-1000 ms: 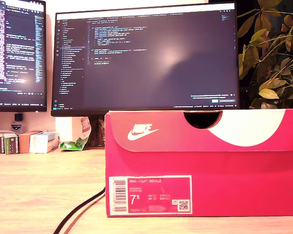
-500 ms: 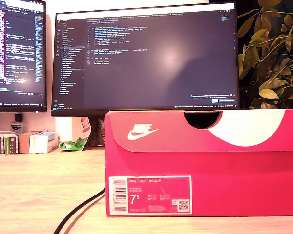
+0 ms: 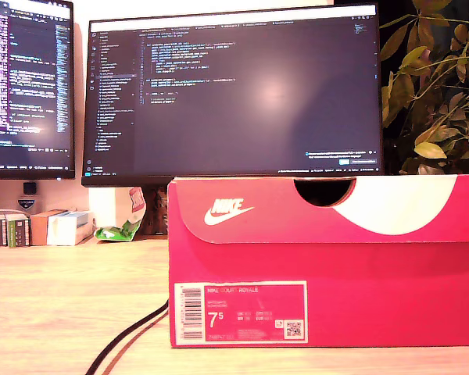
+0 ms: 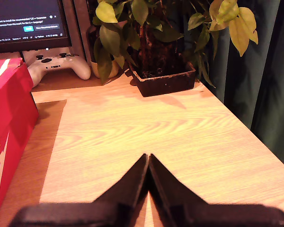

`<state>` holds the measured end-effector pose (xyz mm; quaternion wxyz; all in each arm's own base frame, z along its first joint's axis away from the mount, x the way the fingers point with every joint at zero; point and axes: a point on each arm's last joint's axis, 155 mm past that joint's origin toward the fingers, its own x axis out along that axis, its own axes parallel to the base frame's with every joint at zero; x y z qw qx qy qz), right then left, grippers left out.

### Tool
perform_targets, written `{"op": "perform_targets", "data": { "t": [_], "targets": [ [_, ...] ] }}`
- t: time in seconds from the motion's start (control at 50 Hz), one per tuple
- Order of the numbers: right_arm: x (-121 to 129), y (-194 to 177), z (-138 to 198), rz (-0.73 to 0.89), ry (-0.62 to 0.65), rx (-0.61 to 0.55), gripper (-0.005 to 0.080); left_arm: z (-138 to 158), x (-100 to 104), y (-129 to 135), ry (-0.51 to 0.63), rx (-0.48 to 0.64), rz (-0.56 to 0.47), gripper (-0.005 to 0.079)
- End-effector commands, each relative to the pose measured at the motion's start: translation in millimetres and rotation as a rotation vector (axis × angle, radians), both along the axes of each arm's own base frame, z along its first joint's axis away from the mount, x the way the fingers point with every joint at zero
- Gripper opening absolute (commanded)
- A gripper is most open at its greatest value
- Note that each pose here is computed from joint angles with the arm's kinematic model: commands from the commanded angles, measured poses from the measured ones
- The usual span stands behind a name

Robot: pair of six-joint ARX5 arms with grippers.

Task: Close the red shoebox by pushing the lid with your left arm and holding the box in place with your right arm

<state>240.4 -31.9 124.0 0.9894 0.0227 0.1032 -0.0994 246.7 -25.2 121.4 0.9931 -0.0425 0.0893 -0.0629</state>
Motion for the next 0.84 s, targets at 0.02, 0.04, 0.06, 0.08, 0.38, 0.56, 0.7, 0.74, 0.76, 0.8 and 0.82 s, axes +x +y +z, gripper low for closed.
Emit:
{"op": "perform_targets", "data": {
  "t": [0.02,0.04,0.06,0.08,0.38,0.56,0.7,0.74,0.76,0.8,0.82],
  "targets": [
    [0.6,0.1,-6.7,0.000,0.006,0.002,-0.0012,-17.7,-0.6,0.6,0.041,-0.002,0.003,-0.0019],
    [0.6,0.1,-6.7,0.000,0.006,0.001,-0.0012,-17.7,-0.6,0.6,0.041,-0.002,0.003,-0.0019],
    [0.6,0.1,-6.7,0.000,0.006,0.002,-0.0012,-17.7,-0.6,0.6,0.041,-0.002,0.003,-0.0019],
    [0.6,0.1,-6.6,0.000,0.006,0.001,-0.0012,-17.7,-0.6,0.6,0.041,-0.002,0.003,-0.0019],
    [4.6,19.3,-0.5,0.140,0.006,-0.159,-0.0012,-17.7,-0.6,0.6,0.041,-0.002,0.003,-0.0019],
    [6.9,31.5,8.7,0.212,-0.031,-0.204,-0.0012,-17.7,-0.6,0.6,0.041,-0.002,0.003,-0.0019],
    [7.2,31.5,10.7,0.214,-0.038,-0.220,-0.0012,-17.7,-0.6,0.6,0.041,-0.002,0.003,-0.0019],
    [7.1,31.5,10.2,0.214,-0.035,-0.222,-0.0012,-17.7,-0.6,0.6,0.041,-0.002,0.003,-0.0019],
    [7.1,31.4,9.6,0.214,-0.033,-0.221,-0.0012,-17.7,-0.6,0.6,0.041,-0.002,0.003,-0.0019],
    [6.8,31.4,8.3,0.214,-0.028,-0.219,-0.0012,-17.7,-0.6,0.6,0.041,-0.002,0.003,-0.0019],
    [6.8,31.3,7.7,0.214,-0.026,-0.219,-0.0012,-17.7,-0.6,0.6,0.041,-0.002,0.003,-0.0019]
  ]
}}
